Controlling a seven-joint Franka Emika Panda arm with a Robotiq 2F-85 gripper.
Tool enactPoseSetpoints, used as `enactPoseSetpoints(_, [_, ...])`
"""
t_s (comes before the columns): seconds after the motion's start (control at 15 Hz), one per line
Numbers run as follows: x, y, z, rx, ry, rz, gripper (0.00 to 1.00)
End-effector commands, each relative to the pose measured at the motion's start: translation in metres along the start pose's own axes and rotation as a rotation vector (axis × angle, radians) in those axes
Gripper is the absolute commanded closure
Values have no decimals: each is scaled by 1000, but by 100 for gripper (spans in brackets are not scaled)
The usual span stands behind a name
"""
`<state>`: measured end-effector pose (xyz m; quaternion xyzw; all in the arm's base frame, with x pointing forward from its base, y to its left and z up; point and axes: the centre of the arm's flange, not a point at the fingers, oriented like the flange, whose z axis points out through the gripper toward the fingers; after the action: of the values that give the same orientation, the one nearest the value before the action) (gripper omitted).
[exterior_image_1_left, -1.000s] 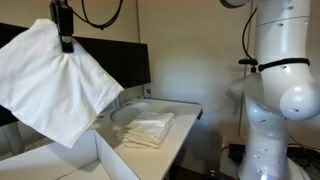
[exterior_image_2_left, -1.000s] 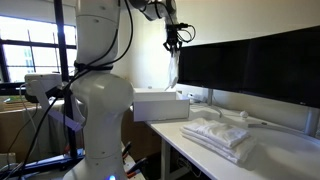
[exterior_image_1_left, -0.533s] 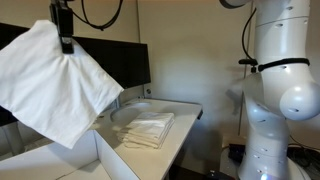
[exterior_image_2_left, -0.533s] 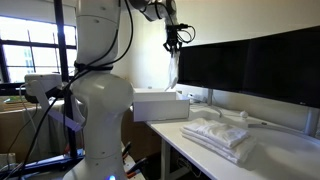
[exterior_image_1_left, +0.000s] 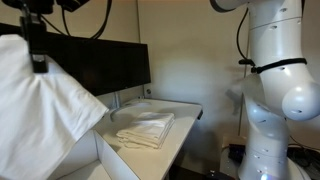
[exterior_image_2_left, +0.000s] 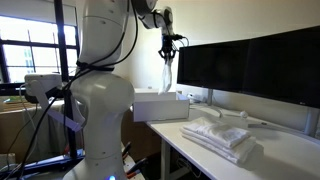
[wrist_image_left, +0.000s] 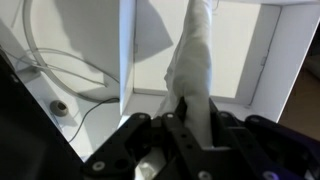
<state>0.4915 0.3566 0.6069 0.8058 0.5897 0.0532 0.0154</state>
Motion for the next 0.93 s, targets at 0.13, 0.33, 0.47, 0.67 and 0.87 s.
enactPoseSetpoints(0.13, [53, -36, 45, 102, 192, -21, 95])
enactPoseSetpoints(0.33, [67, -54, 62, 158, 291, 63, 95])
enactPoseSetpoints(0.47, [72, -65, 67, 185, 353, 122, 95])
enactPoseSetpoints(0.67, [78, -78, 80, 212, 429, 215, 95])
enactPoseSetpoints(0.87, [63, -95, 96, 215, 493, 356, 95])
